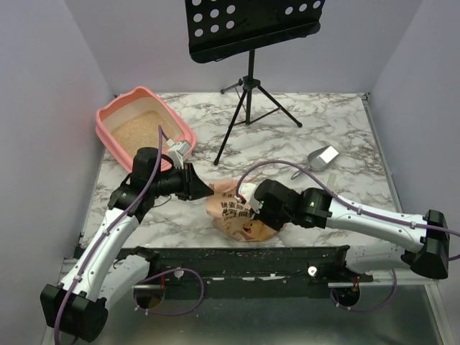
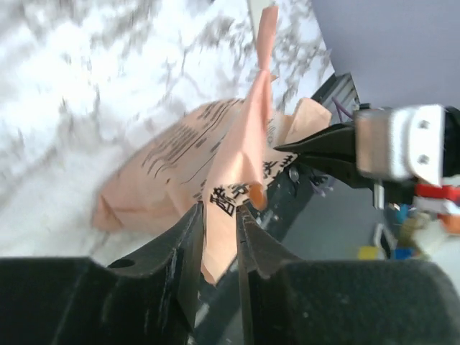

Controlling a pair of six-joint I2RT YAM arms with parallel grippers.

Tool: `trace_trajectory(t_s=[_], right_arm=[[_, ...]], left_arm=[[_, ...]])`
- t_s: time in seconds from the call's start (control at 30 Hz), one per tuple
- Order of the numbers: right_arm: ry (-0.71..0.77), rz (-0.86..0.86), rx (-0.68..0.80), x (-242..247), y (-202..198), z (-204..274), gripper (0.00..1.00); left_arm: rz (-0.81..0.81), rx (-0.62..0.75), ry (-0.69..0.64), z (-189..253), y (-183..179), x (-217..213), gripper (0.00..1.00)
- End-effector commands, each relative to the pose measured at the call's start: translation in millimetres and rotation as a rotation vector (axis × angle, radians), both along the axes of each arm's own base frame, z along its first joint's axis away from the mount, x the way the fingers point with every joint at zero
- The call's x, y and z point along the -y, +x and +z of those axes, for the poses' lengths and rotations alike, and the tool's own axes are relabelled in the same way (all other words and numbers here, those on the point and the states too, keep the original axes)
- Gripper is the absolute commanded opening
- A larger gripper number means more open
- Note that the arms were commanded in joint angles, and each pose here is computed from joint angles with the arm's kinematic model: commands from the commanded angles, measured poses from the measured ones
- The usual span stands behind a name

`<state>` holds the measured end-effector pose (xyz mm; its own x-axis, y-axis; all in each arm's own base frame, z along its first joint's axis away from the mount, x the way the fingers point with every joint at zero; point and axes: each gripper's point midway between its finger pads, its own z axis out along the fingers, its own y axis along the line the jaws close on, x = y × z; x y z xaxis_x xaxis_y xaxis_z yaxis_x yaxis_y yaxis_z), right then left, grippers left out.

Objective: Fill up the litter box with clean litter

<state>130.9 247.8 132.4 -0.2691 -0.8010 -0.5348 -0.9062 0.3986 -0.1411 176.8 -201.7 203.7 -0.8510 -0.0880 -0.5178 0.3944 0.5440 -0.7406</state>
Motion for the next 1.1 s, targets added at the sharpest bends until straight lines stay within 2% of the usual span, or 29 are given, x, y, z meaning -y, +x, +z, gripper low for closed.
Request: trace_trajectory(t_s=[0.0, 0.23, 0.33, 0.43, 0.6, 0.8, 1.07], right_arm=[[-0.024, 0.037, 0.018, 10, 16, 9, 0.01], [0.124, 0.037, -0.022, 11, 24, 22, 0.01], [0.192, 0.012, -0.060, 12, 26, 22, 0.01], [0.213, -0.011, -0.097, 12, 22, 17, 0.01], [0.246, -0.036, -0.111, 12, 19, 12, 0.01], [0.294, -0.030, -0.118, 8, 16, 18, 0.01], [0.325, -0.034, -0.118, 6, 16, 20, 0.01]], left_arm=[[-0.059, 0.345, 0.001, 50, 25, 2, 0.34], [-0.256, 0.576, 0.010, 74, 11, 32, 0.45], [-0.368, 0.651, 0.053, 66, -2, 52, 0.47], [-0.456, 0.662, 0.079, 49, -12, 72, 0.48], [-0.532, 0.794, 0.127, 22, -13, 92, 0.48], [-0.551, 0.951, 0.118, 19, -7, 108, 0.49], [-0.579, 1.065, 0.114, 16, 2, 126, 0.51]])
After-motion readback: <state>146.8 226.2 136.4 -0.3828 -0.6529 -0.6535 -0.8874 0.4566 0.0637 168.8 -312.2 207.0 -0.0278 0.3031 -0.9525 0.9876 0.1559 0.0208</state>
